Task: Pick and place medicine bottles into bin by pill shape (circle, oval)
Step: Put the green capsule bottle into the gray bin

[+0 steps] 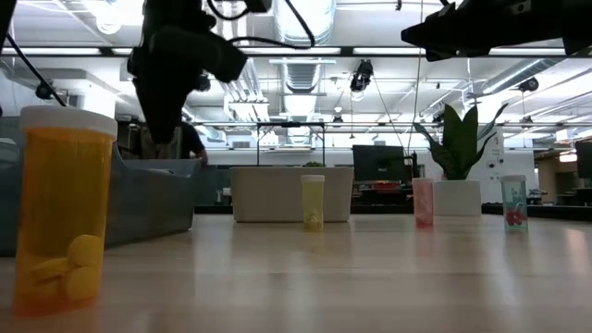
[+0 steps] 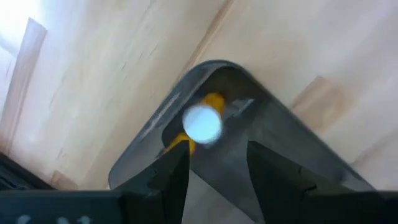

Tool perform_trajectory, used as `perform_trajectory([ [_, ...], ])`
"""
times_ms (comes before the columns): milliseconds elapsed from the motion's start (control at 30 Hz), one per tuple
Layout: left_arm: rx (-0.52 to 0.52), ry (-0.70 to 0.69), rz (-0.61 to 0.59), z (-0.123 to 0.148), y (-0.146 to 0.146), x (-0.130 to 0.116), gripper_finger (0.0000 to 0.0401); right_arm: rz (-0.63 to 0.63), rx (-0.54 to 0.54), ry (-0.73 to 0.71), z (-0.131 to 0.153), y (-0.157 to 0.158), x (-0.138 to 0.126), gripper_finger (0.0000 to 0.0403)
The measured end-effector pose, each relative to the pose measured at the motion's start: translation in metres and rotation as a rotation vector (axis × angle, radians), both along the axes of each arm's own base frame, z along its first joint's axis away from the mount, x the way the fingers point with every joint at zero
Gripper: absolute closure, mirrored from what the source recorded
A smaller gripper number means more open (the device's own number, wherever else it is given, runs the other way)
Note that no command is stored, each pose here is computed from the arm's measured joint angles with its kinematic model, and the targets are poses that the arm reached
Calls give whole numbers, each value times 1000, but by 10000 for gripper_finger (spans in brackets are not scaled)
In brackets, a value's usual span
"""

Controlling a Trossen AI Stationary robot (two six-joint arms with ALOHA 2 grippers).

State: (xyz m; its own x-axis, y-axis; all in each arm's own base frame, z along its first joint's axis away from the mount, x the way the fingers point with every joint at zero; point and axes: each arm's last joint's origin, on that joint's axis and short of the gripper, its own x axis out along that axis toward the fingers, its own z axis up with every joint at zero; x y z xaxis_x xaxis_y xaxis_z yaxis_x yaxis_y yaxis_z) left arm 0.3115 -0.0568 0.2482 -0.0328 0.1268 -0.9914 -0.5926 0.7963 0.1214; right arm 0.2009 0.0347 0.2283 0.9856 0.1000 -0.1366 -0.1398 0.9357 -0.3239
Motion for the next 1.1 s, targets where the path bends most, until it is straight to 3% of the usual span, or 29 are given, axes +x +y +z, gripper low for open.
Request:
perform_trajectory([
  [133,-18,-58,-17,15,-3,2,257,0,0,0,0,0,0,355],
  [267,9,-195,-147,32,-11,4,257,-1,6,1,0,0,0,355],
  [367,64,-363,-329,42,-22,10,257,-2,10,1,0,0,0,355],
  [567,190,-708,-805,62,-54,17,259,-11,65,-1,1,0,0,355],
  [667,276,-853,-954,71,-61,13,266,-24,118,14,0,0,0,355],
  [833,384,-962,-1015,66,-51,-7,282,-49,251,60,-4,0,0,355],
  [1100,611,-1197,-921,66,-23,-47,292,-96,494,115,-6,0,0,355],
])
